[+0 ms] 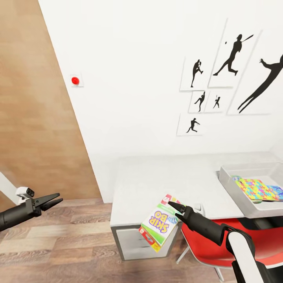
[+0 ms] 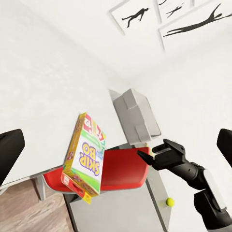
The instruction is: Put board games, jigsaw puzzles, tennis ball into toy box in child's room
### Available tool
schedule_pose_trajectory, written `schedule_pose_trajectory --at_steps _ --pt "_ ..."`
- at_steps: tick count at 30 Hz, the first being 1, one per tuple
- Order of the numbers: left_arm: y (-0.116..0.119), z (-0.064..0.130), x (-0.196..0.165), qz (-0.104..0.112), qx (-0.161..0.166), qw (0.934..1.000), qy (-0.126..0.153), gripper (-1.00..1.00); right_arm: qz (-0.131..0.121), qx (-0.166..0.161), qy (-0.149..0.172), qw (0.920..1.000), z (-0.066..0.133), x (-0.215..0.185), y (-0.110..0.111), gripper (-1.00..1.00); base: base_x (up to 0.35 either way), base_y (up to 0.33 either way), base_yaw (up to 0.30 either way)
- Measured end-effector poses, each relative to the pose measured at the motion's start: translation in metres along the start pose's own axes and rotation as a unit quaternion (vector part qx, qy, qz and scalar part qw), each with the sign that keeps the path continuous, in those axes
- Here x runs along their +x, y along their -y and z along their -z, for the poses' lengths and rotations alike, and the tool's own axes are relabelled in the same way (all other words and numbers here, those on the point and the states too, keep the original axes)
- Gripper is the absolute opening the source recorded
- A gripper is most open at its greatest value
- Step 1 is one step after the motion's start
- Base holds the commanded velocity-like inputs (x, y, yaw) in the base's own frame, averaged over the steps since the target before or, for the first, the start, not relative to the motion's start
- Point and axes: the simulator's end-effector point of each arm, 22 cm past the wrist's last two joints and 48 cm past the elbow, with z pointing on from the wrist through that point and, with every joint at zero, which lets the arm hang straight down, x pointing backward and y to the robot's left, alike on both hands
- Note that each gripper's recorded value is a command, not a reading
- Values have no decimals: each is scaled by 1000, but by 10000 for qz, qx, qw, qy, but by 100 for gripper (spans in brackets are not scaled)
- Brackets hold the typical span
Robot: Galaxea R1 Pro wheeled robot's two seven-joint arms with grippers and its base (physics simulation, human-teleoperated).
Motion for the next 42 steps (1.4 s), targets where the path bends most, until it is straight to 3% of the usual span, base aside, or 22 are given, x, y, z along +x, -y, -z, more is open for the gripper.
schedule_pose_trajectory --at_steps 28,42 --pt "20 4 -6 -143 101 9998 64 100 158 -153 96 9997 8 -5 -21 100 0 0 31" --pt "14 1 -6 -158 109 9998 73 100 180 -157 195 9995 3 -11 -16 100 0 0 8"
